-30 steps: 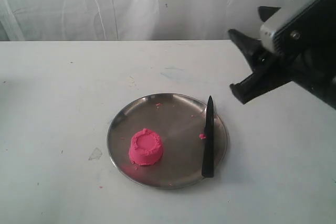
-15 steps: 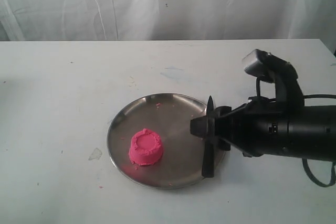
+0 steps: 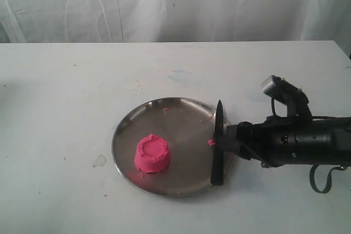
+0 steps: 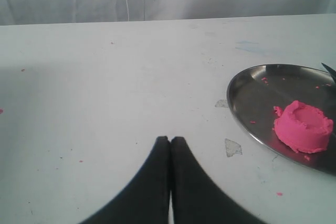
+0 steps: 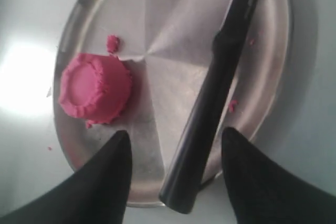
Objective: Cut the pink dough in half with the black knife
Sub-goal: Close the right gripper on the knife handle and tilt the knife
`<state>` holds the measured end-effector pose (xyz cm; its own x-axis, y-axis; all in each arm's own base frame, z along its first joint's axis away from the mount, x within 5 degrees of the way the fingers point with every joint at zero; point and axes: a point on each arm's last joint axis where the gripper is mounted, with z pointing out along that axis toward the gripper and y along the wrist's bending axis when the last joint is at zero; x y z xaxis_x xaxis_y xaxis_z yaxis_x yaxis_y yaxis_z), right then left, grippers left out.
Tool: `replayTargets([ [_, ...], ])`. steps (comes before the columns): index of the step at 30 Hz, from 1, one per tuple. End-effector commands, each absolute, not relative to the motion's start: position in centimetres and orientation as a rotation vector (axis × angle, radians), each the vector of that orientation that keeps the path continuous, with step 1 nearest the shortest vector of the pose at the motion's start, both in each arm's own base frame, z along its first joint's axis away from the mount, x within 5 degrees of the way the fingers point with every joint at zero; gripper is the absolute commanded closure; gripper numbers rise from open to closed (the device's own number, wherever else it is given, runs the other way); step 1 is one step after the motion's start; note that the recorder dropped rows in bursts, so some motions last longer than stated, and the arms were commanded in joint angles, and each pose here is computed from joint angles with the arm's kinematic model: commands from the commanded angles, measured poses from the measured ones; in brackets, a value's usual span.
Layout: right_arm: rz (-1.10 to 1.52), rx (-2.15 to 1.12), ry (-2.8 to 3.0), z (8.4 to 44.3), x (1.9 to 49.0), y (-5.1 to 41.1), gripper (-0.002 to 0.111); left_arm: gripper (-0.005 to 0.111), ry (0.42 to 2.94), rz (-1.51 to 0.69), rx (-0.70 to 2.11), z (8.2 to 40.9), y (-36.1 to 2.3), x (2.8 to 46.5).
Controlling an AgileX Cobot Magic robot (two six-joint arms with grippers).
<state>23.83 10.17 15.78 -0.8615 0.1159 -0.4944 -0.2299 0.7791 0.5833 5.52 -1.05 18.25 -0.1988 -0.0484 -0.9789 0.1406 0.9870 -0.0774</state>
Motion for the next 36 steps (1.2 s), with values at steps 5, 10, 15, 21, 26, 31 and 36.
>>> replayTargets([
  [5,0.889,-0.090,2.514,13.6,25.7,10.4,0.059,0.107,1.769,-0.176,0.062,18.1,-1.1,5.5],
  [10,0.892,-0.103,2.492,14.0,26.3,10.6,0.059,0.107,1.769,-0.176,0.062,18.1,-1.1,5.5],
  [15,0.894,-0.102,2.503,13.6,26.6,10.7,0.059,0.107,1.769,-0.176,0.062,18.1,-1.1,5.5],
  [21,0.896,-0.129,2.519,12.9,27.3,11.2,0.059,0.107,1.769,-0.176,0.062,18.1,-1.1,5.5],
  [26,0.909,-0.163,2.531,12.5,27.6,11.8,0.059,0.107,1.769,-0.176,0.062,18.1,-1.1,5.5],
  [31,0.922,-0.168,2.564,11.4,27.9,12.1,0.059,0.107,1.769,-0.176,0.062,18.1,-1.1,5.5],
  [36,0.928,-0.180,2.555,11.6,28.0,12.1,0.059,0.107,1.769,-0.176,0.062,18.1,-1.1,5.5],
])
